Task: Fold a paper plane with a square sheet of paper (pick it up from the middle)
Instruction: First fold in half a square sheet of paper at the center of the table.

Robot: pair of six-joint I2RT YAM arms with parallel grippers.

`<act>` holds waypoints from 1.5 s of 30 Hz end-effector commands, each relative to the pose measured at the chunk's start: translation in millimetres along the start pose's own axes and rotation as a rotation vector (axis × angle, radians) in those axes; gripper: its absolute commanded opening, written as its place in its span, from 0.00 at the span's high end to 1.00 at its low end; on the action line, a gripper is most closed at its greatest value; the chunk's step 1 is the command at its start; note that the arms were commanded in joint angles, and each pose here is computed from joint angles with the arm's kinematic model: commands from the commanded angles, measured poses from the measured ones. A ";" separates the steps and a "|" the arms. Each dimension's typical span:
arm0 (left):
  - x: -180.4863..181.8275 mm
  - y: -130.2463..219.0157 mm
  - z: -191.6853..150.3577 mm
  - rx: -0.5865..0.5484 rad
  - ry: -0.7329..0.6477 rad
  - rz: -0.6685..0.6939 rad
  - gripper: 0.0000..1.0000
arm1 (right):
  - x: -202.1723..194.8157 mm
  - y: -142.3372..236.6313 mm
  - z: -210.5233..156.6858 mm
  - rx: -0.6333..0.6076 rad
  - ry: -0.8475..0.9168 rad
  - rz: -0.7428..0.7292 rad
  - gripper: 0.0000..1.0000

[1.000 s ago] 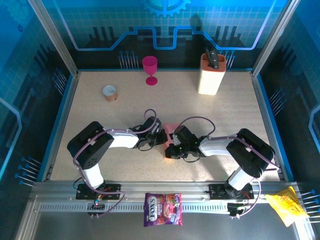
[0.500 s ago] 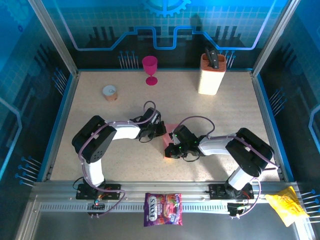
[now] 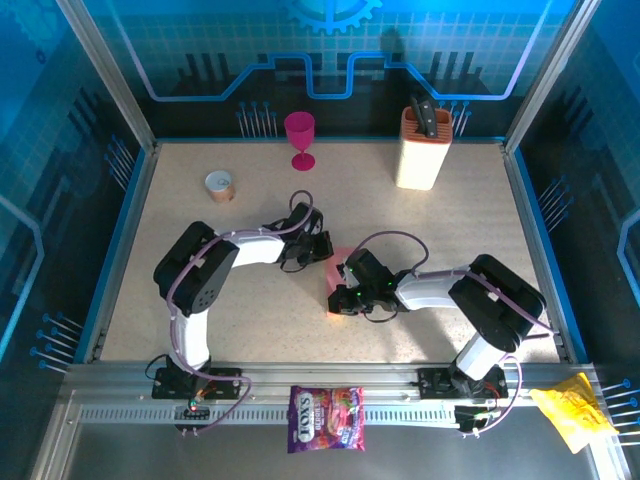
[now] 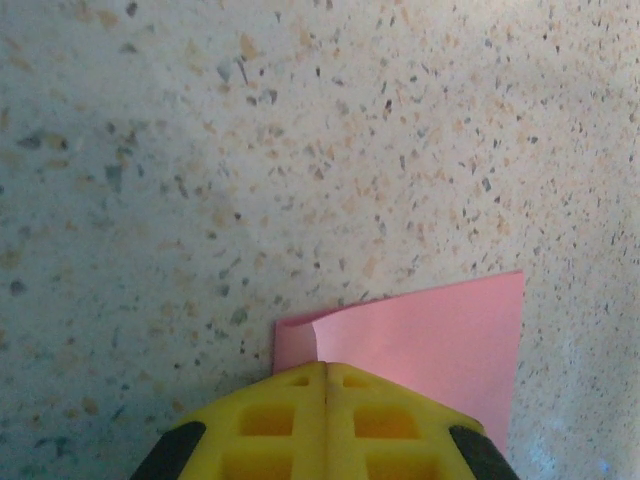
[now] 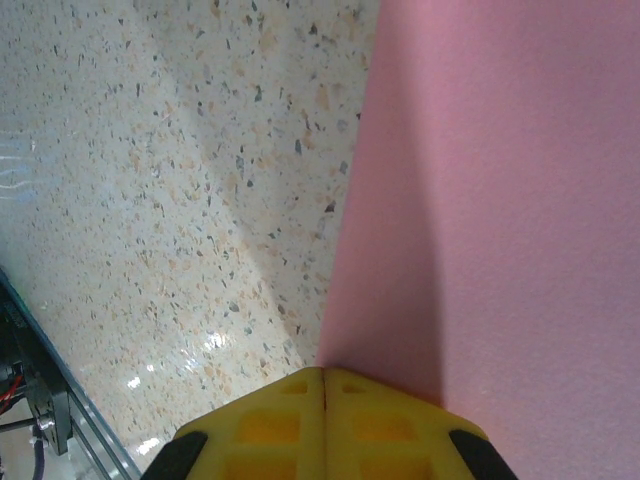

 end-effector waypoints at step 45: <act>4.4 -3.2 0.7 0.031 -0.167 -0.025 1.00 | -25.5 -1.1 -34.5 0.153 -0.078 -0.142 1.00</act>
Point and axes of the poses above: each hand's point on the last joint's axis, 136 mm out from that joint toward the fingers, its own y axis back along the fingers, its own x axis along the line the jaws close on, z = x × y, the point moved 7 cm from there along y, back along the fingers, and after that the axes turned 12 degrees about y, right-handed, at the moved point
